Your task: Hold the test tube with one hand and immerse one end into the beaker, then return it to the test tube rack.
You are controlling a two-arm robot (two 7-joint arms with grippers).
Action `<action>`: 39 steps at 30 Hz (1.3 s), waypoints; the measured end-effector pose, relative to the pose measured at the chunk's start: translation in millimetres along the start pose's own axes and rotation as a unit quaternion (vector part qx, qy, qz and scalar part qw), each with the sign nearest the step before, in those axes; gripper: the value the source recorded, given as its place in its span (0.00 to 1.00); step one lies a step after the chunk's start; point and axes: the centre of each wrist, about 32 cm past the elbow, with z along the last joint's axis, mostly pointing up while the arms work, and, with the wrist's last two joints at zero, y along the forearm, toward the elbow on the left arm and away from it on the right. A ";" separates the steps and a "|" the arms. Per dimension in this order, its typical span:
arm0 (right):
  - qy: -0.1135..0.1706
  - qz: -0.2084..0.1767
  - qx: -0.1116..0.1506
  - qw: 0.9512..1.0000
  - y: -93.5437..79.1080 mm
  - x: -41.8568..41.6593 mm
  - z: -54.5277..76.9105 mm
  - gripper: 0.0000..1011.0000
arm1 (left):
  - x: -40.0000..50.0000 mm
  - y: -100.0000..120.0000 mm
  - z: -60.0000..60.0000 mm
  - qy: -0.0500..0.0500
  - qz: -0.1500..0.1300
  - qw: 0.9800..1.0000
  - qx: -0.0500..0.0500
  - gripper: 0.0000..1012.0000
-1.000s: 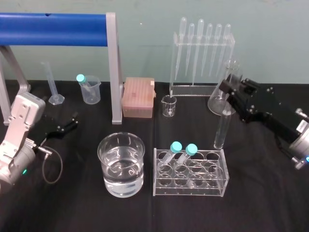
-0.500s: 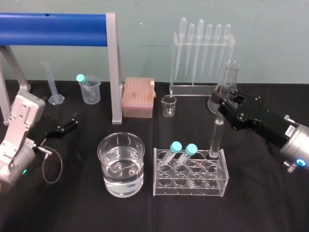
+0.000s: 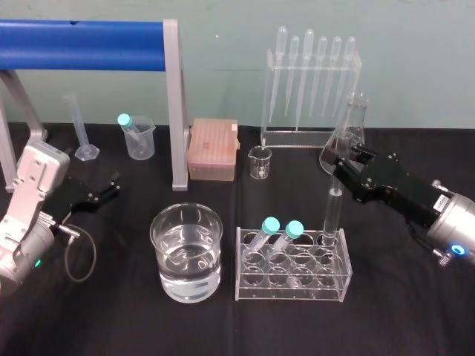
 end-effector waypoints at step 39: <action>0.029 0.022 -0.062 0.997 11.0 16.5 -27.0 0.22 | 0.0 0.0 0.0 0.000 0.000 1.000 0.000 0.99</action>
